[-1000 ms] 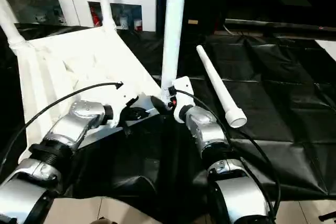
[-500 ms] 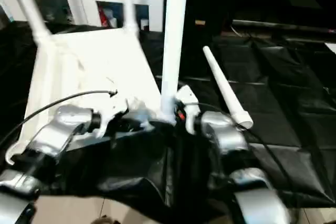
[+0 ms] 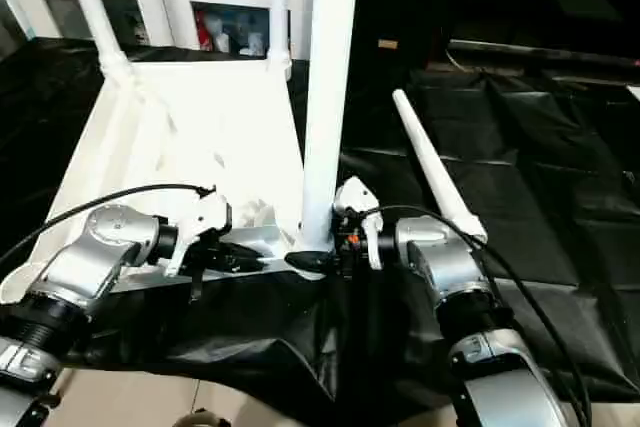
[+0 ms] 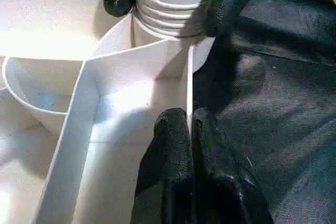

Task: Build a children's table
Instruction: Rotate leg to tighten

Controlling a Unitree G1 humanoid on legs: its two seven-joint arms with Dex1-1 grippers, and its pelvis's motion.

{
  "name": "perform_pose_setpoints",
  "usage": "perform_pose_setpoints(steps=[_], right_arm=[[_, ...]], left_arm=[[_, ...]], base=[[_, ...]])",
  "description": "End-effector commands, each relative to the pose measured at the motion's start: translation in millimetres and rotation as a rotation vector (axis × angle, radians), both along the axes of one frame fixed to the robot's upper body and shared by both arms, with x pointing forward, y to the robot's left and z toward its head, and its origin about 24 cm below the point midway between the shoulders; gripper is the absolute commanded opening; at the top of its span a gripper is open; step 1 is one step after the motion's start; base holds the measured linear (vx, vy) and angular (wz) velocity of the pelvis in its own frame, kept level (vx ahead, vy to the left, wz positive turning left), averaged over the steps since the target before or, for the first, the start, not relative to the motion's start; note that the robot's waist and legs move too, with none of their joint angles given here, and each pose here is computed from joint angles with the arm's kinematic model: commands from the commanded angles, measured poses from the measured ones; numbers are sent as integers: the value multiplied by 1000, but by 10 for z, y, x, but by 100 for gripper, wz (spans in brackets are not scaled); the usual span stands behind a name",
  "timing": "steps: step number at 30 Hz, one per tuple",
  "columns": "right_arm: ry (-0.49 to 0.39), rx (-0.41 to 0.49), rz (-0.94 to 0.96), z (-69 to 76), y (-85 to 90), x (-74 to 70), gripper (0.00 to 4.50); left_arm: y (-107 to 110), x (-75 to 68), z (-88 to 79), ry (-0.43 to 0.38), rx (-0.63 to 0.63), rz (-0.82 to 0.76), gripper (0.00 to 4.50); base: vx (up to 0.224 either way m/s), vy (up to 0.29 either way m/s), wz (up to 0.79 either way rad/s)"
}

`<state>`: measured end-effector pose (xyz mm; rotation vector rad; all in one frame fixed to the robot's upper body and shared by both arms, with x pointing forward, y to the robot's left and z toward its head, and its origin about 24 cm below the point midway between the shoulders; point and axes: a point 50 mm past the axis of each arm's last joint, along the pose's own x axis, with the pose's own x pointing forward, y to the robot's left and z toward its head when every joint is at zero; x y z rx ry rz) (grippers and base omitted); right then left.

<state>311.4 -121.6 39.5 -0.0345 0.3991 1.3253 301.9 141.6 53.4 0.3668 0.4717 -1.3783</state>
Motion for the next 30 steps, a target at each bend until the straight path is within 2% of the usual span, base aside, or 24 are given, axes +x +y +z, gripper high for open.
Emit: perform_pose_setpoints(steps=[1, 5, 11, 15, 16, 18, 19, 21, 23, 26, 30], right_arm=[[35, 15, 35, -65, 142, -70, 292], [26, 17, -22, -91, 184, -50, 276], [8, -56, -378, -250, 387, 133, 273], [15, -49, -515, -252, 496, 206, 272], [10, -48, -577, -236, 574, 244, 272], [4, -41, -579, -219, 647, 250, 272], [-3, -30, -572, -203, 686, 250, 342], [5, 14, -543, -168, 770, 241, 342], [18, 42, -521, -152, 805, 232, 362], [9, 53, -495, -142, 788, 231, 393], [-29, 39, -380, -131, 648, 200, 436]], left_arm=[[-161, 13, 59, -34, -56, -17, 0], [-189, 61, 56, -52, -53, 29, 0], [-424, 270, 152, -104, -116, 201, 0], [-529, 369, 186, -138, -114, 280, 0], [-598, 417, 205, -158, -114, 318, 0], [-644, 441, 213, -172, -109, 337, 0], [-665, 446, 217, -173, -112, 340, 0], [-707, 443, 218, -173, -116, 335, 0], [-727, 431, 216, -169, -123, 326, 0], [-718, 401, 198, -166, -125, 292, 0], [-635, 303, 164, -142, -133, 198, 0]], base=[[0, 0, 0], [0, 0, 0], [0, 0, 0], [0, 0, 0], [0, 0, 0], [0, 0, 0], [0, 0, 0], [0, 0, 0], [0, 0, 0], [0, 0, 0], [0, 0, 0]])
